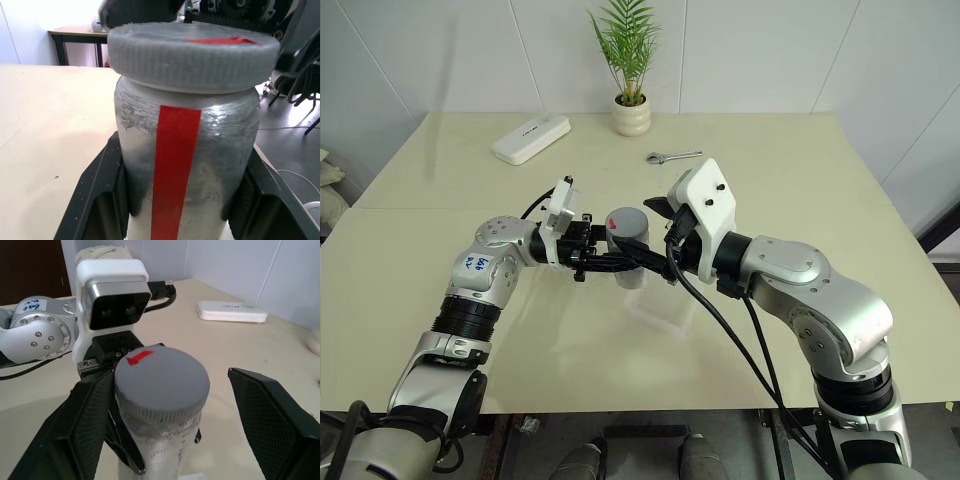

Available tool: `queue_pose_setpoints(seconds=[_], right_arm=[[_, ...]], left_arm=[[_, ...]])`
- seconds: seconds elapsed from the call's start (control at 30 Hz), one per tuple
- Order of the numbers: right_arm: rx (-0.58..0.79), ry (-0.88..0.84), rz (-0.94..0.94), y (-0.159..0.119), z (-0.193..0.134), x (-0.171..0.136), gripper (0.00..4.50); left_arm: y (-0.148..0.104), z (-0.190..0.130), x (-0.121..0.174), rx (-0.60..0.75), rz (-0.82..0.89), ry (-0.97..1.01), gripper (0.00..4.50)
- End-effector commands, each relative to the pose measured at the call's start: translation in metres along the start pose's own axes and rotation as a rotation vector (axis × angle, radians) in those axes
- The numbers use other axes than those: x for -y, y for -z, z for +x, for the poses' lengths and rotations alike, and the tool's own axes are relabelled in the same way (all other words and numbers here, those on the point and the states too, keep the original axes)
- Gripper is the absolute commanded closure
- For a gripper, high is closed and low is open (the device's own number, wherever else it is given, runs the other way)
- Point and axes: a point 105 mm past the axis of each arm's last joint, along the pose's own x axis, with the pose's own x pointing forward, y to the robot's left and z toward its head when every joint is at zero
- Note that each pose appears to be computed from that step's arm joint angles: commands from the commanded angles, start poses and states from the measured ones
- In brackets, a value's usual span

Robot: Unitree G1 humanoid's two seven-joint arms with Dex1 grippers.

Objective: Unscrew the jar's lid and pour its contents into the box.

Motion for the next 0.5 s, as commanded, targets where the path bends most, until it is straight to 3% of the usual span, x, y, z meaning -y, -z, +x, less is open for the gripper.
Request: queue_pose_setpoints(seconds=[0.03, 0.5], right_arm=[[0.015, 0.098, -0.026, -0.0076, -0.0120, 0.0179, 0.70], [0.004, 0.074, -0.033, -0.0090, -0.0176, 0.0129, 0.70]], left_arm=[[-0.0120, -0.0027, 0.0038, 0.033, 0.048, 0.027, 2.52], [-0.0100, -0.0045, 0.0022, 0.024, 0.046, 0.022, 2.52]])
